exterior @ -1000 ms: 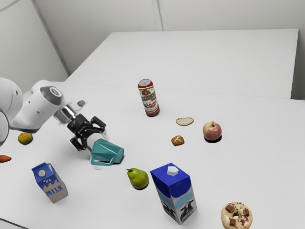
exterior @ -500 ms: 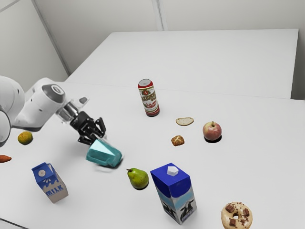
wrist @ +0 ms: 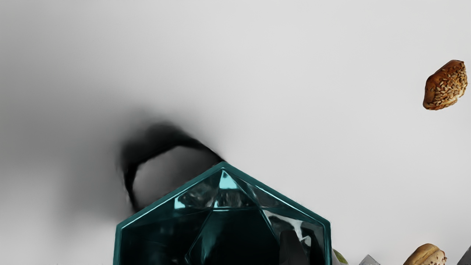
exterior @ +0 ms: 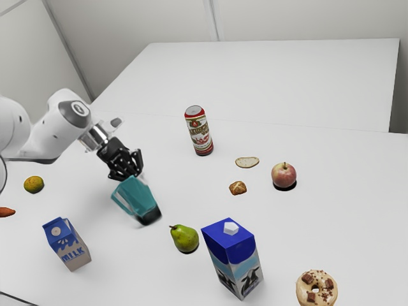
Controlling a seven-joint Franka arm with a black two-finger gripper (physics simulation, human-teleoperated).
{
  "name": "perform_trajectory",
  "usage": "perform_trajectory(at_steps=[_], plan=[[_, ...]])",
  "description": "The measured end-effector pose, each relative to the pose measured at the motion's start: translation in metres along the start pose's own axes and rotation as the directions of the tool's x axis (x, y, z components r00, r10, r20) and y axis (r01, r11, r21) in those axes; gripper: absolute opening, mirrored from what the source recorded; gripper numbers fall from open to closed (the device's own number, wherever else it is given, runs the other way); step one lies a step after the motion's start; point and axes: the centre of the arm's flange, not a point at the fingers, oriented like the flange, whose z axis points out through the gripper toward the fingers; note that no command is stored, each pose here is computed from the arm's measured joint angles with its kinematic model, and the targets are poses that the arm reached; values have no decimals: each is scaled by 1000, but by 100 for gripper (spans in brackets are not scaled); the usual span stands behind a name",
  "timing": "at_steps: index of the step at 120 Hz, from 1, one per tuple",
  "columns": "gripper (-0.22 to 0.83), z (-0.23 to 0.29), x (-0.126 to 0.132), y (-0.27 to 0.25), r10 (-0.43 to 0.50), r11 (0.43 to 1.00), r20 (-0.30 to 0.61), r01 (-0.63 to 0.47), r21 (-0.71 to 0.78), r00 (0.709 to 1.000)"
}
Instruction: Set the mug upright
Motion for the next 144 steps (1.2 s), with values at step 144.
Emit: perform_trajectory(at_steps=[144], plan=[[-15,49,-47,98,314,750,-168,-135,648,934]])
